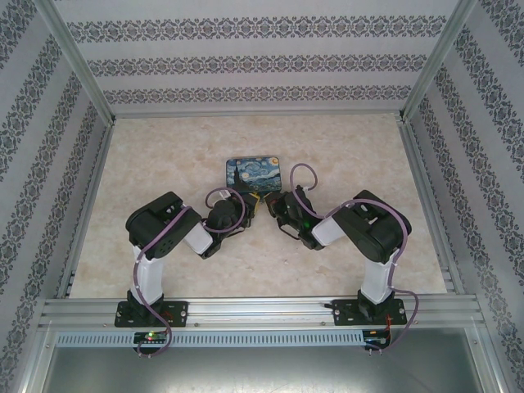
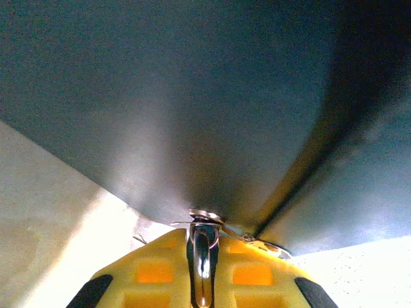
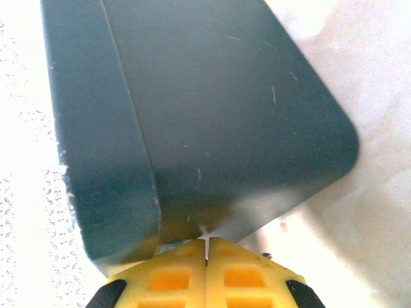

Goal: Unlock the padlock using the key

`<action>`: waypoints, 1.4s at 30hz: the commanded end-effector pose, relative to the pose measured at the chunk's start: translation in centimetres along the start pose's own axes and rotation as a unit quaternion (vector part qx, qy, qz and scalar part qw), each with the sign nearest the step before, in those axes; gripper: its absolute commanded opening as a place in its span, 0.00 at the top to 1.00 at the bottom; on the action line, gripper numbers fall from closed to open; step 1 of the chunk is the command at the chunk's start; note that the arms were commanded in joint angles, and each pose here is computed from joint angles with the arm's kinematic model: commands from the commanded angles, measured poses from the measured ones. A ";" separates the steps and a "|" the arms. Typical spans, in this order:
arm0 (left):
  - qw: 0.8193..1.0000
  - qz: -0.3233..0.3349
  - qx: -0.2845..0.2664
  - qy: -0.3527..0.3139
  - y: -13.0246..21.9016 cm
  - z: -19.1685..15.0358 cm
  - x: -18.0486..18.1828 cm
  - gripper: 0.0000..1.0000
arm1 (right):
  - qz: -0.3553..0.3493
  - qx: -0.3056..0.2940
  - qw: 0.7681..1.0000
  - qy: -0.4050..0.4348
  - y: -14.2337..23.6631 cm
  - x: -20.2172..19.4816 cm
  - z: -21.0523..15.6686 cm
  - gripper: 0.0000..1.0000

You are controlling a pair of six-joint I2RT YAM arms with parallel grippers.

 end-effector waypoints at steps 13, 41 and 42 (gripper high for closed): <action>0.991 0.069 0.118 0.009 0.2 -3.6 3.8 1.00 | 0.105 0.066 0.992 0.029 1.9 4.4 -2.1 0.68; 0.991 0.073 0.109 -0.008 -0.9 -2.4 3.4 1.00 | -0.072 0.154 0.967 0.189 9.6 -1.0 -2.4 0.43; 0.991 0.073 0.111 -0.009 -0.9 -2.4 3.4 1.00 | -0.080 0.150 0.961 0.218 10.1 -0.4 -2.3 0.43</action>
Point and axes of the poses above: each hand's point on the last joint's axis, 136 mm out from that joint toward the fingers, its own y axis back along the fingers, its own x axis along the line the jaws close on, z = x × y, the point moved 8 cm from there along y, back along the fingers, and after that the axes turned 1 degree about y, right-handed, at the moved point
